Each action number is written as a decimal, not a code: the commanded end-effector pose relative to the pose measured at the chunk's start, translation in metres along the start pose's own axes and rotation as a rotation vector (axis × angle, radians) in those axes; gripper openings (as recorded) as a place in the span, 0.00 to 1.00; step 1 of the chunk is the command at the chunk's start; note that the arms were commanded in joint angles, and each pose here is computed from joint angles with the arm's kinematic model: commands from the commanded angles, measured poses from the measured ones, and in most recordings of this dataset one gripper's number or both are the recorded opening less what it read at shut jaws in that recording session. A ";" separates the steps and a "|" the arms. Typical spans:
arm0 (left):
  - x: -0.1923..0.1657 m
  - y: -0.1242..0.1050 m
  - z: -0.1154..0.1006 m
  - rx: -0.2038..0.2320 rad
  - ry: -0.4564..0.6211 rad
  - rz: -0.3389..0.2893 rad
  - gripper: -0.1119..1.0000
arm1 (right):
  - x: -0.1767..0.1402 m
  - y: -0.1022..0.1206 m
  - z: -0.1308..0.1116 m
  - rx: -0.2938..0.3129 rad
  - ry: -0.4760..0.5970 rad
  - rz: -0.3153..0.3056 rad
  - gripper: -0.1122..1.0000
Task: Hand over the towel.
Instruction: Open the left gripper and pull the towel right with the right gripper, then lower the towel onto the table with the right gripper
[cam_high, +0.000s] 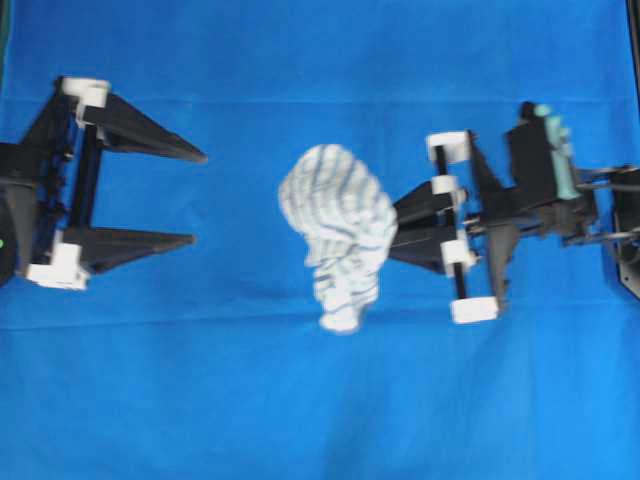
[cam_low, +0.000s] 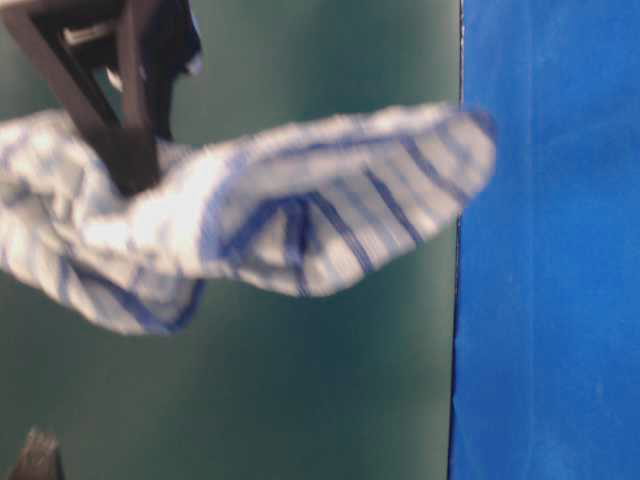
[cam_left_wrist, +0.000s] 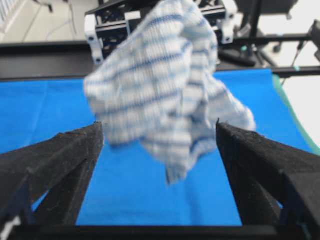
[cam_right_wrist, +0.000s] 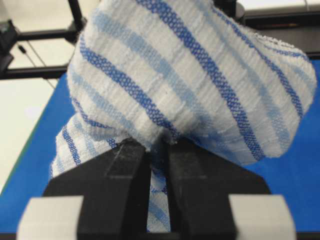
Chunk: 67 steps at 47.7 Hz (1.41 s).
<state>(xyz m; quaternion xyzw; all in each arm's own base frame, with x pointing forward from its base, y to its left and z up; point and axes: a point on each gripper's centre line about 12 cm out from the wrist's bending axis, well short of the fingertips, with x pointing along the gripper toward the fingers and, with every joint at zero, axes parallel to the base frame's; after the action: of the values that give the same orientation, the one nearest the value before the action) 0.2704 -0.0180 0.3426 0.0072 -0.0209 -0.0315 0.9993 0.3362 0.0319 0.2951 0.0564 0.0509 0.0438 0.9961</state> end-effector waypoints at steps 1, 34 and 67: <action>-0.005 0.001 0.007 0.002 -0.026 0.004 0.94 | -0.012 0.002 0.014 -0.001 -0.052 0.006 0.19; -0.001 0.001 0.004 -0.005 -0.012 0.003 0.94 | 0.058 -0.039 -0.038 0.035 0.451 -0.139 0.19; 0.002 0.001 -0.001 -0.007 0.005 0.005 0.94 | 0.126 -0.074 -0.161 0.040 0.898 -0.207 0.19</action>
<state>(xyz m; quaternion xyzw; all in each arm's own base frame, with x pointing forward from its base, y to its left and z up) 0.2707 -0.0176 0.3366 0.0045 -0.0116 -0.0309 0.9994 0.4466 -0.0082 0.1066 0.0426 0.4932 -0.0323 0.8682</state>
